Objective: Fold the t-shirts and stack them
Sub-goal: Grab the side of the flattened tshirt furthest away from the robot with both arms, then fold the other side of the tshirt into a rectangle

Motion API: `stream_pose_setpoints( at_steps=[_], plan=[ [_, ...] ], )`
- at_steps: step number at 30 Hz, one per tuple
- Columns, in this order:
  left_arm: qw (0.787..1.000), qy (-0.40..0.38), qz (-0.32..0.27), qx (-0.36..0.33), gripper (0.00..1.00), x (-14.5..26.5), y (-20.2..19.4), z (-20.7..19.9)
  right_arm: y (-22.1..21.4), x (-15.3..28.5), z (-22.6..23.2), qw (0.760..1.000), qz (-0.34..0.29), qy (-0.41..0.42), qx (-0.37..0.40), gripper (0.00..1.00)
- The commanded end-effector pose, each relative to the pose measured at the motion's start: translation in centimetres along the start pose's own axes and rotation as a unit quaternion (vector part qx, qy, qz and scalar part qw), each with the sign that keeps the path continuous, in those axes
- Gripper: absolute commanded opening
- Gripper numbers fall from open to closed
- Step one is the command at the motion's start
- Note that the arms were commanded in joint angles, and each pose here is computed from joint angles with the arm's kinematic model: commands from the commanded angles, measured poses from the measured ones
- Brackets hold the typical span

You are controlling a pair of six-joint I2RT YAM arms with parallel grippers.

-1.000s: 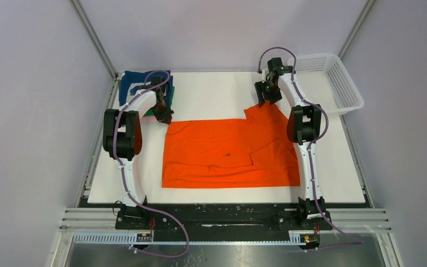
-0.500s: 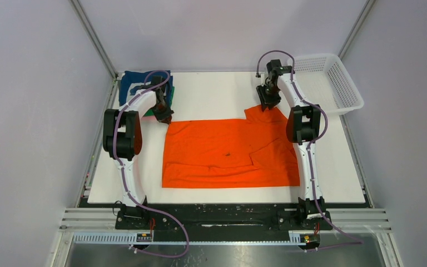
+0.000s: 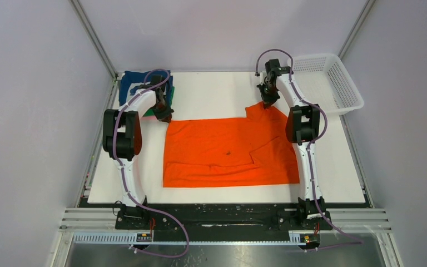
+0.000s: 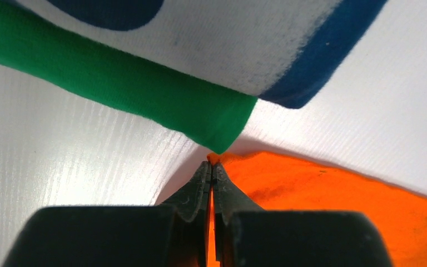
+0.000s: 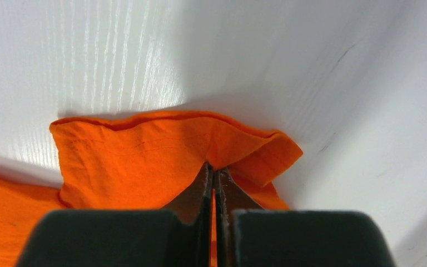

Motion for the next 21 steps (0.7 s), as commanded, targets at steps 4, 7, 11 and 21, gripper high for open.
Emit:
stream_pose_setpoints(
  at_steps=[4,7,11,21],
  plan=[
    [0.996,-0.055,-0.068,0.012,0.00,3.6,1.1,-1.0,1.1,7.4,1.4,0.991,-0.107,0.024,0.075,0.00],
    [0.995,-0.071,-0.072,0.015,0.00,4.3,0.5,-1.1,-0.6,8.6,1.5,0.988,-0.102,0.038,0.106,0.00],
    [0.994,-0.079,-0.080,0.009,0.00,4.9,-0.3,-1.2,-2.9,10.2,1.6,0.985,-0.107,0.043,0.131,0.00],
    [0.993,-0.080,-0.084,-0.007,0.00,6.3,-4.8,-0.4,-10.9,13.5,2.9,0.980,-0.090,0.076,0.163,0.00]
  ],
)
Point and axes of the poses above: each gripper's point midway between its finger pads, its own x axis back along the fingers, its own z axis along the line the jaws close on, y = z × x, the point moved 7 cm from there along x, back along the fingers, and after that the axes turned 11 degrees about -x, right-handed, at the moved point
